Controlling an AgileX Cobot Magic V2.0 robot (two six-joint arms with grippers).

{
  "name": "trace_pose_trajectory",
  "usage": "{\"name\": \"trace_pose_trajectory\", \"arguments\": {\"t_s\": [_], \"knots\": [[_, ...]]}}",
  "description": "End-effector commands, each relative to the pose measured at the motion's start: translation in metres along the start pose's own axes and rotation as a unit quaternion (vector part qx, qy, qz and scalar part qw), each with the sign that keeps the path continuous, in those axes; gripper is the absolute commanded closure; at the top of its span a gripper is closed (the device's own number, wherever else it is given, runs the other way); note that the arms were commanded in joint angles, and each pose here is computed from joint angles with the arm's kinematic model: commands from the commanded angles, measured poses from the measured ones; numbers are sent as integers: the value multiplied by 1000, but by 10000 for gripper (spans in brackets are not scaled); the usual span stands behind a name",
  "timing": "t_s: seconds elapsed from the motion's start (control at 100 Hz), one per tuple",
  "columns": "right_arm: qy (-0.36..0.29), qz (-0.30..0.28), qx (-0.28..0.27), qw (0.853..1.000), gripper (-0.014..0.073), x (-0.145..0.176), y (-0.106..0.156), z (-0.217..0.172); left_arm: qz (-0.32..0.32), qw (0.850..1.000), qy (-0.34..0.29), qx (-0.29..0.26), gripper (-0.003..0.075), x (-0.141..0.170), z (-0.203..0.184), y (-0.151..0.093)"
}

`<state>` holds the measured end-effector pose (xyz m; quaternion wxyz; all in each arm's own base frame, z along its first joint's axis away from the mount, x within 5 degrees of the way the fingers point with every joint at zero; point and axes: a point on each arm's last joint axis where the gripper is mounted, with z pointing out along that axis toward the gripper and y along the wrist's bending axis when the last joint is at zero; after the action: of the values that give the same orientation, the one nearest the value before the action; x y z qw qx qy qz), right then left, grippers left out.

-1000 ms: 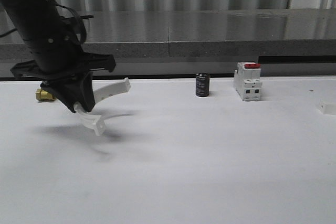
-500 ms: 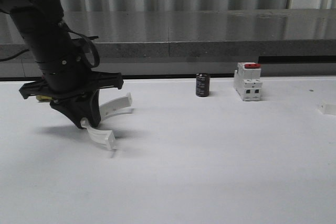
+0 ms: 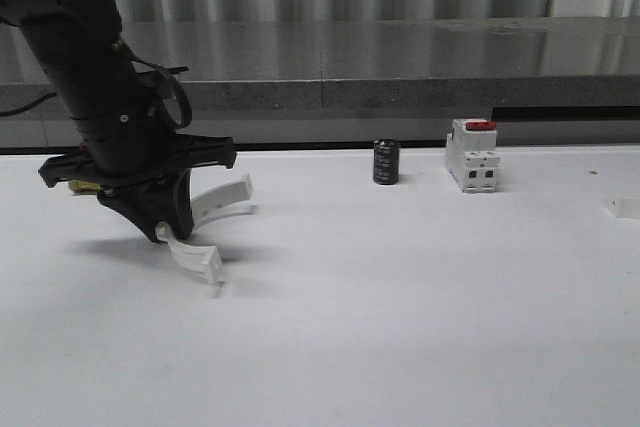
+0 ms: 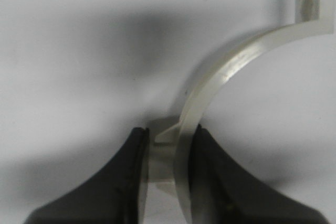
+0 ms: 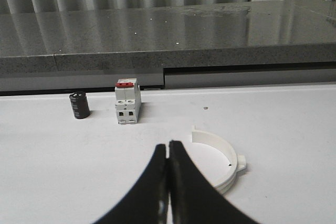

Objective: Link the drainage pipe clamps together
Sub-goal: 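Carry the half-ring with the left gripper toward the table center and lower it, then open the left gripper and raise it away from the half-ring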

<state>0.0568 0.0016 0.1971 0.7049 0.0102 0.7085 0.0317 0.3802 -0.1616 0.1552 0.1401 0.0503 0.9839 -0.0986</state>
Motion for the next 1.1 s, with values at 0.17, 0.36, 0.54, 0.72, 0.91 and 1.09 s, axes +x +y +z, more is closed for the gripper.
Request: {"name": "trace_pose_trajectory", "arguments": {"t_s": [0.17,0.36,0.54,0.72,0.91,1.09], "knots": [[-61,-3,-4,998,662,-15,1,-3,-2,999,-33,14,628,-8,-17,-9],[-61,-3,-4,998,662,-15,1,-3,-2,1000,-27,13,360,-7,-17,-8],[-61,-3,-4,998,662,-15,1,-3,-2,999,-30,13,228,-8,-17,-8],[-61,-3,-4,998,662,-15,1,-3,8,999,-49,11,228,-11,-29,-9],[-61,-3,-4,998,662,-15,1,-3,48,992,-115,-6,228,-17,-78,-8],[-61,-3,-4,998,662,-15,1,-3,41,981,-188,-32,228,-20,-141,20]]}}
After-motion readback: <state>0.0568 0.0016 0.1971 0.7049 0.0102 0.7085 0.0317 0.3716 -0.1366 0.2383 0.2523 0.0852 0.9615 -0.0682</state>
